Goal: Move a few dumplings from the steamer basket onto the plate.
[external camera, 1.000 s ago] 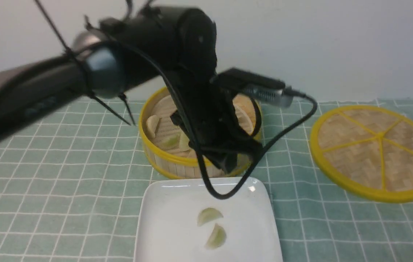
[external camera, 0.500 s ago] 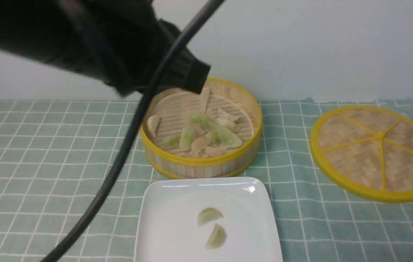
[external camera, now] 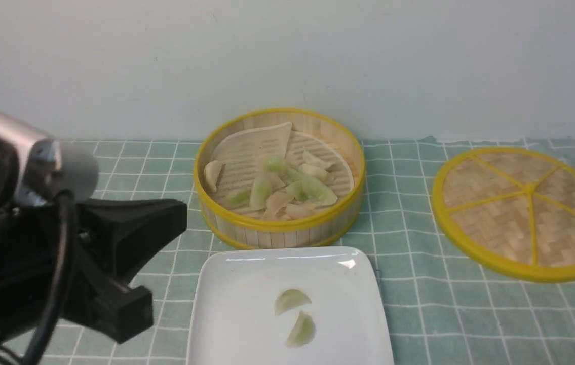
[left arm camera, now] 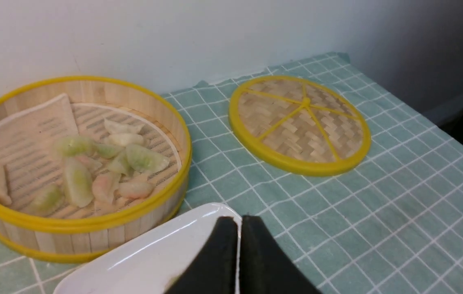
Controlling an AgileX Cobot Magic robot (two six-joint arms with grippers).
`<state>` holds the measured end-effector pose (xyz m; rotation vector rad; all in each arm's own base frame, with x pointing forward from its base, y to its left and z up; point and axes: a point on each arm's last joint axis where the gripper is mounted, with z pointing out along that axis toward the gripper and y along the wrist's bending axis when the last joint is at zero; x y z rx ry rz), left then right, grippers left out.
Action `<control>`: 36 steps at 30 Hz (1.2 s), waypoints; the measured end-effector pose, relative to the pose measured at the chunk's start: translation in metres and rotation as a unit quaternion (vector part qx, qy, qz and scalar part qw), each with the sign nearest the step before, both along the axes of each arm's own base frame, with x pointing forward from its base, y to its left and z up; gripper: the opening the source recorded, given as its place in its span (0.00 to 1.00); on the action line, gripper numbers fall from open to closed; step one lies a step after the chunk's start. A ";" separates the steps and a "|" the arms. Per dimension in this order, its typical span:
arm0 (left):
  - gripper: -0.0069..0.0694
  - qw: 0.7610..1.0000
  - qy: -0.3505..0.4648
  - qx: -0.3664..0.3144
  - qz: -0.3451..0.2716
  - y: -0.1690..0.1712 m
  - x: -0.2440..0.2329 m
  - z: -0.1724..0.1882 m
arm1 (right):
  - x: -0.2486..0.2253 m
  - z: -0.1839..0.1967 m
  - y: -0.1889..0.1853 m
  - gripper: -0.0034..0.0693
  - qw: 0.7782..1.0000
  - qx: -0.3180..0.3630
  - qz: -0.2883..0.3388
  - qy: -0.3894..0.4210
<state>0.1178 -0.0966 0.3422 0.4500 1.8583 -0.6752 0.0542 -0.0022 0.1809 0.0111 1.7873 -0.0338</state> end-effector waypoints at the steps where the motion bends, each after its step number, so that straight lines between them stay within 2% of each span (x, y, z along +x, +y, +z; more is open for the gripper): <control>1: 0.08 1.000 -0.005 -0.004 0.000 0.002 -0.003 0.001 | 0.000 0.000 0.000 0.03 1.000 0.000 0.000 0.000; 12: 0.08 0.993 -0.111 -0.022 -0.017 0.035 -0.050 0.024 | 0.000 0.000 0.000 0.03 1.000 0.000 0.000 0.000; 17: 0.08 0.989 -0.150 -0.007 -0.013 0.048 -0.065 0.018 | 0.000 0.000 0.000 0.03 1.000 0.000 0.000 0.000; 22: 0.08 0.984 -0.176 0.020 0.038 0.062 -0.073 -0.015 | 0.000 0.000 0.000 0.03 1.000 0.000 0.000 0.000; 23: 0.08 0.981 -0.172 0.031 0.081 0.068 -0.073 -0.038 | 0.000 0.000 0.000 0.03 1.000 0.000 0.000 0.000; 26: 0.08 0.972 -0.165 0.048 0.157 0.077 -0.073 -0.078 | 0.000 0.000 0.000 0.03 1.000 0.000 0.000 0.000; 27: 0.08 0.972 -0.159 0.052 0.162 0.077 -0.072 -0.084 | 0.000 0.000 0.000 0.03 1.000 0.000 0.000 0.000; 30: 0.08 0.960 -0.130 0.075 0.235 0.085 -0.068 -0.128 | 0.000 0.000 0.000 0.03 1.000 0.000 0.000 0.000; 33: 0.08 0.956 -0.089 0.095 0.262 0.088 -0.064 -0.159 | 0.000 0.000 0.000 0.03 1.000 0.000 0.000 0.000; 36: 0.08 0.956 -0.079 0.103 0.264 0.088 -0.064 -0.165 | 0.000 0.000 0.000 0.03 1.000 0.000 0.000 0.000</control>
